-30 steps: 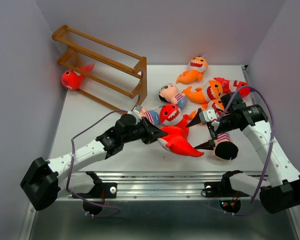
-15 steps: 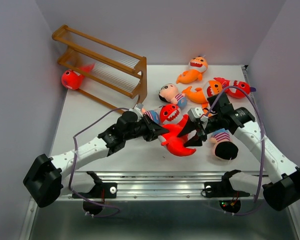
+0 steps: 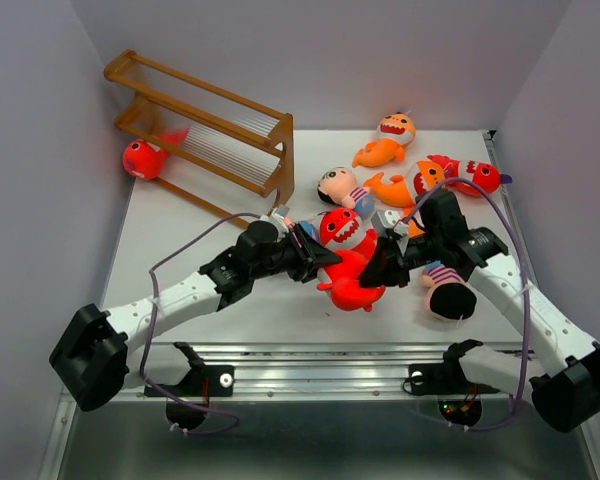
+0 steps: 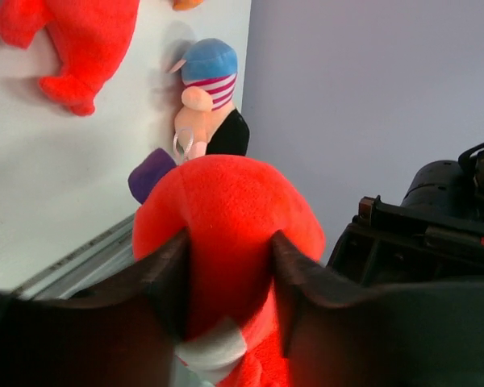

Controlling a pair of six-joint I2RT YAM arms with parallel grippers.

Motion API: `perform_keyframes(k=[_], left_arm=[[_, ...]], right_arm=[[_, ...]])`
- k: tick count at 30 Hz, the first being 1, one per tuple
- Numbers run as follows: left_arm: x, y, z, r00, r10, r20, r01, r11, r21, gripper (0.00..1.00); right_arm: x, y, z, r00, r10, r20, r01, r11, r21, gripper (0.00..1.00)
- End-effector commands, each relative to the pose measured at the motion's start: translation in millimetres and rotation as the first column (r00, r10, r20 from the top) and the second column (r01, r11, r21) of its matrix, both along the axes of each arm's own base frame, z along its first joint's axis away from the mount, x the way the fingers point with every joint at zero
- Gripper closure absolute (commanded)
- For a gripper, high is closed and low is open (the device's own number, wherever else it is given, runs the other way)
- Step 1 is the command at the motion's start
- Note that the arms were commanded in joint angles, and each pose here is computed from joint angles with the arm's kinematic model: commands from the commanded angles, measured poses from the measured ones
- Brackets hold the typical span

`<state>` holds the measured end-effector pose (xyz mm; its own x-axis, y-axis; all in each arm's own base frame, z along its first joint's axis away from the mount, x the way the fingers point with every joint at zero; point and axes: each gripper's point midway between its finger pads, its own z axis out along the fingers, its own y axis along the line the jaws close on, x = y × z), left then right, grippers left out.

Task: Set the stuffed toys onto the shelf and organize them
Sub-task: Pass the stuffed toy from the left arm to the right, then pass the stuffed toy from the right arm to the left

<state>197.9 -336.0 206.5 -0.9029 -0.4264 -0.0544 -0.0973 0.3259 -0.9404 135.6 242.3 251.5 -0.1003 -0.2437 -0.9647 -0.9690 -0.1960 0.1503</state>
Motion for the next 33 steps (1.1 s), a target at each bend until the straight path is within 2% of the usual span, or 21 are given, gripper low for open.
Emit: perform_keyframes(k=[1, 5, 7, 8, 9, 11, 12, 14, 15, 18, 20, 22, 26, 27, 30, 31, 33], left_arm=[[2, 1, 87, 0.973, 0.031, 0.23, 0.008, 0.986, -0.169, 0.4], [4, 16, 101, 0.936, 0.075, 0.345, -0.03, 0.991, -0.133, 0.2], [5, 26, 109, 0.912, 0.102, 0.398, -0.06, 0.991, -0.117, 0.16], [4, 33, 121, 0.875, 0.109, 0.472, -0.068, 0.992, -0.104, 0.15], [5, 39, 121, 0.861, 0.115, 0.495, -0.088, 0.993, -0.078, 0.15], [10, 53, 134, 0.804, 0.159, 0.573, -0.152, 0.987, -0.06, 0.14], [8, 64, 150, 0.738, 0.162, 0.655, -0.171, 0.984, -0.051, 0.13], [9, 78, 160, 0.674, 0.172, 0.718, -0.217, 0.976, -0.03, 0.06], [9, 91, 172, 0.603, 0.179, 0.777, -0.257, 0.966, -0.022, 0.01], [5, 106, 186, 0.508, 0.15, 0.848, -0.294, 0.956, 0.007, 0.01], [1, 108, 186, 0.473, 0.104, 0.875, -0.288, 0.957, 0.043, 0.01], [-4, 106, 182, 0.439, 0.044, 0.898, -0.273, 0.958, 0.086, 0.01], [-10, 91, 158, 0.422, -0.042, 0.906, -0.253, 0.954, 0.162, 0.01], [-8, 86, 150, 0.427, -0.059, 0.902, -0.257, 0.949, 0.183, 0.01], [-18, 67, 139, 0.414, -0.111, 0.903, -0.223, 0.95, 0.218, 0.01], [-16, 67, 142, 0.405, -0.091, 0.91, -0.254, 0.945, 0.207, 0.01], [-22, 57, 141, 0.374, -0.119, 0.92, -0.253, 0.941, 0.225, 0.01]], right_arm=[[0, 1, 18, 0.999, -0.033, -0.028, 0.034, 0.999, 0.031, 0.99], [3, -5, 33, 0.994, -0.046, -0.097, 0.051, 0.997, 0.053, 0.99], [6, -7, 41, 0.988, -0.064, -0.144, 0.072, 0.996, 0.055, 0.99], [8, -9, 49, 0.986, -0.069, -0.15, 0.079, 0.995, 0.062, 0.99], [7, -8, 51, 0.979, -0.07, -0.192, 0.081, 0.995, 0.055, 0.99], [13, -11, 59, 0.971, -0.093, -0.221, 0.108, 0.993, 0.054, 0.99], [13, -11, 60, 0.962, -0.101, -0.253, 0.116, 0.992, 0.043, 0.99], [20, -12, 62, 0.952, -0.124, -0.282, 0.138, 0.99, 0.032, 0.99], [24, -14, 66, 0.948, -0.139, -0.286, 0.155, 0.987, 0.033, 0.99], [35, -16, 78, 0.922, -0.18, -0.342, 0.197, 0.98, 0.017, 1.0], [42, -17, 85, 0.91, -0.204, -0.362, 0.223, 0.975, 0.011, 0.99], [56, -18, 94, 0.871, -0.266, -0.412, 0.289, 0.957, -0.007, 0.99], [88, -27, 110, 0.782, -0.393, -0.483, 0.432, 0.901, -0.034, 0.99], [101, -31, 116, 0.729, -0.44, -0.525, 0.489, 0.871, -0.05, 0.99], [120, -36, 121, 0.649, -0.516, -0.56, 0.578, 0.812, -0.079, 0.99], [126, -40, 122, 0.592, -0.54, -0.599, 0.611, 0.785, -0.104, 0.99], [135, -45, 119, 0.52, -0.565, -0.64, 0.648, 0.75, -0.135, 0.99]])
